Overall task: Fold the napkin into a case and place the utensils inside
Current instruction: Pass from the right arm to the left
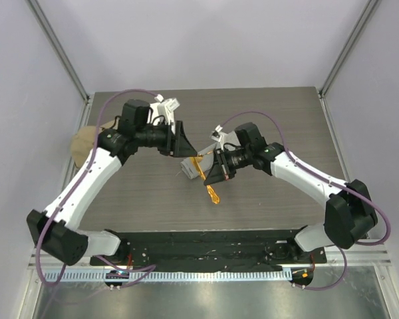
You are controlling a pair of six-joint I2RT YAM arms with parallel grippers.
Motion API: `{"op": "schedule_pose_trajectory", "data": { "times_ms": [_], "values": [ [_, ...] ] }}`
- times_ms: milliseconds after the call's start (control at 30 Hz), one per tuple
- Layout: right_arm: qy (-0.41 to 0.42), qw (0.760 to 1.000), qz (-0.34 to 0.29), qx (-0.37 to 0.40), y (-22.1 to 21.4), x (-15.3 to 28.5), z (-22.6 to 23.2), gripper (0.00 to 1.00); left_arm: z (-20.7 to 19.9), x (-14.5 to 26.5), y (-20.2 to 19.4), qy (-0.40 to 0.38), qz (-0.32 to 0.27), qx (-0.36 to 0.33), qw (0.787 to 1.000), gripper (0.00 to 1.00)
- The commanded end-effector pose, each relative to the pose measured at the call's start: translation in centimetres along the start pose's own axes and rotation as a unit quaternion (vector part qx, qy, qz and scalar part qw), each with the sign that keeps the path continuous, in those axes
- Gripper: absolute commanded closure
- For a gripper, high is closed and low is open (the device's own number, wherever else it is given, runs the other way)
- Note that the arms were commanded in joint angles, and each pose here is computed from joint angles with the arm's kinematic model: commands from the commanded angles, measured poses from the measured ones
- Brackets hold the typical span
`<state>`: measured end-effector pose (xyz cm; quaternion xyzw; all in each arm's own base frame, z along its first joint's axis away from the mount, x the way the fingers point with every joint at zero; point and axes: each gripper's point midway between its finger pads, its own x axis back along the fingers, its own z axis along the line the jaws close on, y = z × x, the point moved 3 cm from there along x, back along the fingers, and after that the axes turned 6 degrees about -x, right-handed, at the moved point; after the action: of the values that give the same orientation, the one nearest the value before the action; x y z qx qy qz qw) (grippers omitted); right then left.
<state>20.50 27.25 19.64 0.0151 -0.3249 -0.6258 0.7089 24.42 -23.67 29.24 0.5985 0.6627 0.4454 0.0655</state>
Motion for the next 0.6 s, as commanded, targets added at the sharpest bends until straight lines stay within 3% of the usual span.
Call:
{"op": "schedule_pose_trajectory", "data": {
  "times_ms": [0,133,267,567],
  "values": [
    [0.043,0.995,0.09,0.022,-2.9,0.0,2.3,0.99,-1.8,4.5,0.4,0.046,-0.009,-0.12,0.992,0.38],
    [0.072,0.989,0.125,0.028,-4.6,-0.4,3.8,0.99,-1.0,5.3,-0.9,0.079,0.015,-0.109,0.991,0.34],
    [0.096,0.985,0.14,0.04,-5.9,-0.3,5.7,0.99,-1.2,3.2,-4.6,-0.005,0.078,-0.045,0.996,0.33],
    [0.135,0.978,0.152,0.051,-7.8,1.0,8.2,0.99,-3.4,3.0,-6.9,-0.121,0.092,0.002,0.988,0.31]
  ]
}}
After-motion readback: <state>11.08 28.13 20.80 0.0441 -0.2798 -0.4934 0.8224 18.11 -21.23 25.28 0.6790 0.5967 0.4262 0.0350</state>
